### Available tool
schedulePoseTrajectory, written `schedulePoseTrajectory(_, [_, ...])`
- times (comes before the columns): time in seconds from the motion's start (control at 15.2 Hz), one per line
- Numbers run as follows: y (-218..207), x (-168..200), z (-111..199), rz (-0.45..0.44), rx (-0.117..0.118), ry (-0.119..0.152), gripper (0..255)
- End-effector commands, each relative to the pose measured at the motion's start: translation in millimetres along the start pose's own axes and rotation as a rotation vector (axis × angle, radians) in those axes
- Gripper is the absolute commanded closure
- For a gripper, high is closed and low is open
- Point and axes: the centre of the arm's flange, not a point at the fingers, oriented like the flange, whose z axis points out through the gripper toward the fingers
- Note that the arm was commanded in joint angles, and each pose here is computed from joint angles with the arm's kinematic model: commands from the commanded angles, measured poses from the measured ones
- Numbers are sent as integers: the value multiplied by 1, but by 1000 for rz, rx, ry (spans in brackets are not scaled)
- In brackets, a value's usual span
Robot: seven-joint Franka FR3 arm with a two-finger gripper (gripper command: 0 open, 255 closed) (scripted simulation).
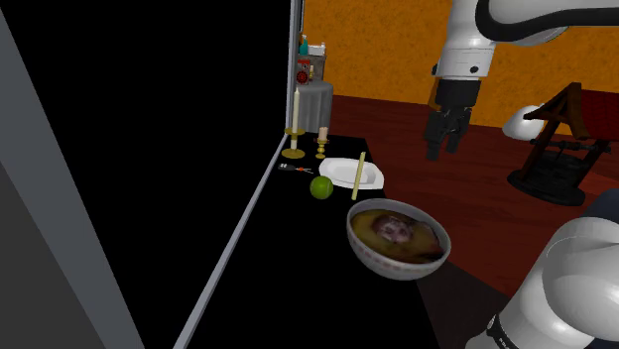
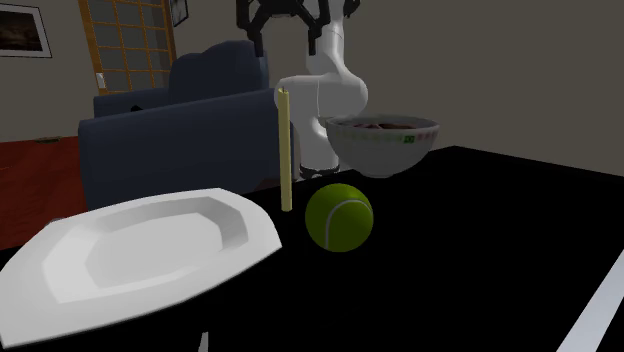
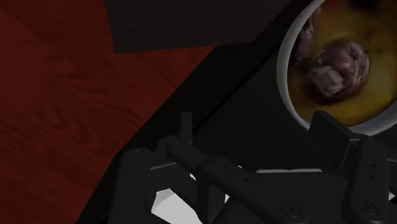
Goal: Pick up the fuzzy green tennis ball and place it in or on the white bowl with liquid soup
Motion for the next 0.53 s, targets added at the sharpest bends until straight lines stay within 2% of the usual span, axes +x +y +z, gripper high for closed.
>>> schedulePoseTrajectory(0.0, [0,0,0,0,0,0,0])
schedulePoseTrajectory(0.46, [-18,76,40,-85,54,21,0])
